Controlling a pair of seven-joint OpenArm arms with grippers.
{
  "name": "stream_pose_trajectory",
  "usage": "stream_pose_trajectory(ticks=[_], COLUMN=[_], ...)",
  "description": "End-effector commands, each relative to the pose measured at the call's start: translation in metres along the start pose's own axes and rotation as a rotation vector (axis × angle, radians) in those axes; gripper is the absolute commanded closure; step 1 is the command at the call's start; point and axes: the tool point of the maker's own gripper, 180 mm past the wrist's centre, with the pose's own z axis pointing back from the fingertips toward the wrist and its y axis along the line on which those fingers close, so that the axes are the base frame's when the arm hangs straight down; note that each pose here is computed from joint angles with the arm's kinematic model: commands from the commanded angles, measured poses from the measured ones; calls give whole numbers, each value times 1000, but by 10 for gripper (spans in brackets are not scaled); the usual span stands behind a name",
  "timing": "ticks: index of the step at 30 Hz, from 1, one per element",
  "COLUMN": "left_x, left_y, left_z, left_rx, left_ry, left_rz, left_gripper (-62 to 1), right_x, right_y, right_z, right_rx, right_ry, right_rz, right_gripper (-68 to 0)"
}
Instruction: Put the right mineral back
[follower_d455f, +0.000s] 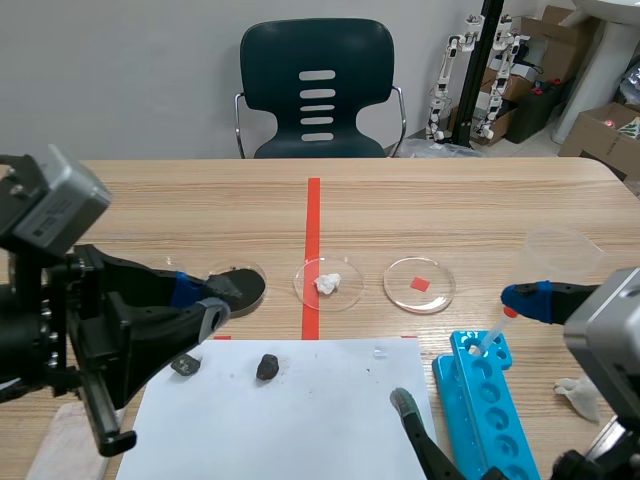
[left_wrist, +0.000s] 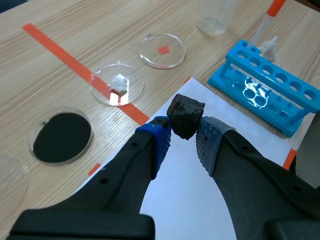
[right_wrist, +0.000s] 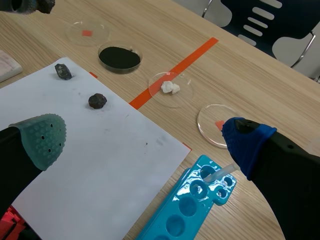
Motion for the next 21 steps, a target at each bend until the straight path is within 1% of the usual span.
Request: stream_pose_trajectory(ticks=[1,6,11,15,21], left_x=[10,6,-2,-9,-20], left_y=[-1,2,5,18,31], left_z=[-7,-30,-57,-82,-117], left_rx=[2,35,68,126,164], left_ry=[-24,25,61,81,106], left_rz=[0,14,57,106,111], left_gripper=[-116,-116,-116,-116,-116], right_x=[7,7,7,7,7], right_y=[-5,-5,-5,-5,-5], right_z=[0,0,0,0,0], right_rx=[-4,-4,-4,-4,-4], right_ry=[-26,-26,-26,-26,-26], right_rz=[12,12,12,12,12], right_gripper=[-679,-679,-679,-679,-679])
